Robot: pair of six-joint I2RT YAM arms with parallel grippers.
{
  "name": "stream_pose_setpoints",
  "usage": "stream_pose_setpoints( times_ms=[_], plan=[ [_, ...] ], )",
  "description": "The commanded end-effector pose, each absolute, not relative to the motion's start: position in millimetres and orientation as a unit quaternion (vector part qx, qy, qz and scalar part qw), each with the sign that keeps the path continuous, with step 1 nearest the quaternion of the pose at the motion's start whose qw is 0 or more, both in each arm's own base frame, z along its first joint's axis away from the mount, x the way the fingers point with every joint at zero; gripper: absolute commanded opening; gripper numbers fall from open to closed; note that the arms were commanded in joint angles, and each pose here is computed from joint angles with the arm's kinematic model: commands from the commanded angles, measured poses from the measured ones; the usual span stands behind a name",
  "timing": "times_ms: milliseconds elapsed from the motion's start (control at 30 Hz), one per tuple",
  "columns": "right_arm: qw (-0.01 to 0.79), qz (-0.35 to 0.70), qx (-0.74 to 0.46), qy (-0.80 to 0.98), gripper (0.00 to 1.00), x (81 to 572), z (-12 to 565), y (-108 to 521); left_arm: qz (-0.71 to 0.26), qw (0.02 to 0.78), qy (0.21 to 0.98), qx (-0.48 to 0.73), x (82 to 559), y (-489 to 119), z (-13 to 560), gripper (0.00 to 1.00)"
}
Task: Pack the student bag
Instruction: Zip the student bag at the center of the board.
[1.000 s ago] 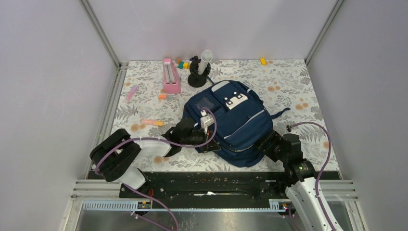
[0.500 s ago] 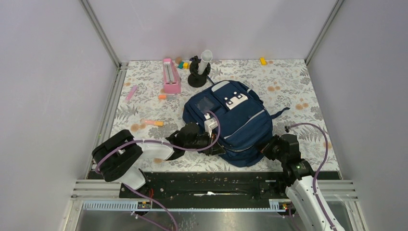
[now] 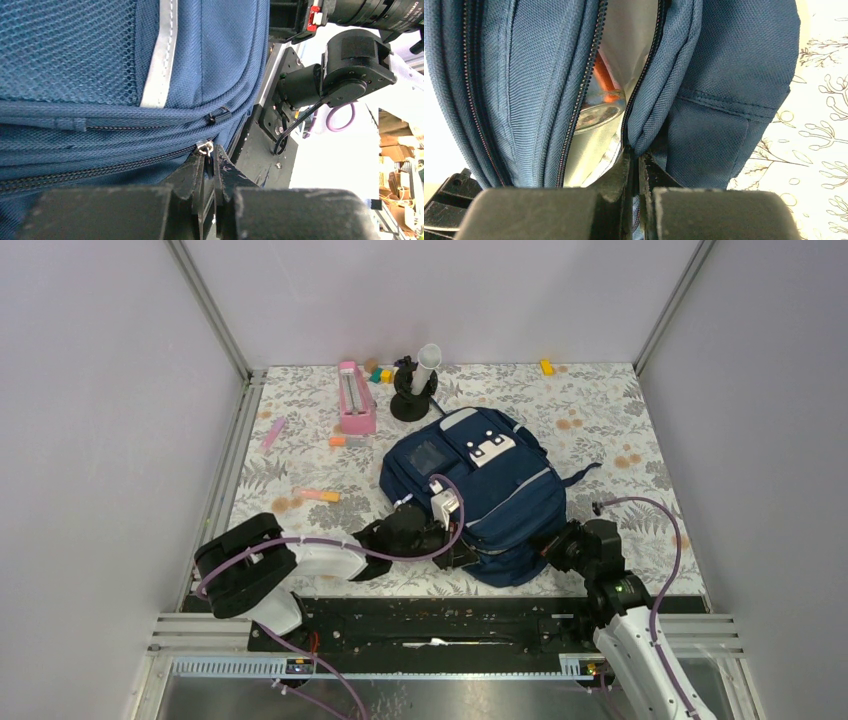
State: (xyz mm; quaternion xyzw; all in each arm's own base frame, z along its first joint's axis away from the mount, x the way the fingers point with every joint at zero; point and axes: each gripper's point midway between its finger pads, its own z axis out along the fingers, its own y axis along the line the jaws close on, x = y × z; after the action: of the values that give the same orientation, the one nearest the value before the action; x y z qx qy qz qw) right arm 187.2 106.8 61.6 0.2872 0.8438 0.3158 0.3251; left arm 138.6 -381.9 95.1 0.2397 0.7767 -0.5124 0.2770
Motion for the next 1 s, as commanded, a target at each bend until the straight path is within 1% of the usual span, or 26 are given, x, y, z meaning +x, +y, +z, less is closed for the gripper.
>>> stream_pose_setpoints(
  times_ms=[0,333,500,700,867,900,933,967],
  plan=[
    [0.333,0.373,0.272,0.822,0.00,193.0,79.7,126.2,-0.558,0.313,0.731,0.239,137.9,-408.1,143.9,0.00],
    [0.342,0.377,0.237,0.827,0.00,197.3,90.9,155.6,-0.558,0.312,0.741,0.205,134.5,-423.1,146.0,0.00],
    [0.344,0.388,0.213,0.828,0.00,198.9,100.3,180.3,-0.558,0.319,0.746,0.172,138.2,-419.2,147.2,0.00],
    [0.355,0.397,0.191,0.824,0.00,203.8,111.6,204.1,-0.555,0.323,0.750,0.160,138.5,-417.4,147.6,0.00],
    [0.369,0.376,0.190,0.828,0.00,204.0,112.1,196.3,-0.538,0.335,0.759,0.152,141.4,-404.2,143.6,0.00],
    [0.372,0.361,0.194,0.833,0.05,202.5,107.5,189.0,-0.533,0.336,0.761,0.153,141.5,-400.7,142.7,0.00],
    [0.376,0.348,0.196,0.837,0.14,200.3,104.5,182.2,-0.530,0.336,0.763,0.154,140.9,-397.9,142.2,0.00],
    [0.381,0.336,0.197,0.838,0.28,199.1,102.8,175.8,-0.529,0.336,0.764,0.156,140.2,-395.7,141.9,0.00]
  ],
)
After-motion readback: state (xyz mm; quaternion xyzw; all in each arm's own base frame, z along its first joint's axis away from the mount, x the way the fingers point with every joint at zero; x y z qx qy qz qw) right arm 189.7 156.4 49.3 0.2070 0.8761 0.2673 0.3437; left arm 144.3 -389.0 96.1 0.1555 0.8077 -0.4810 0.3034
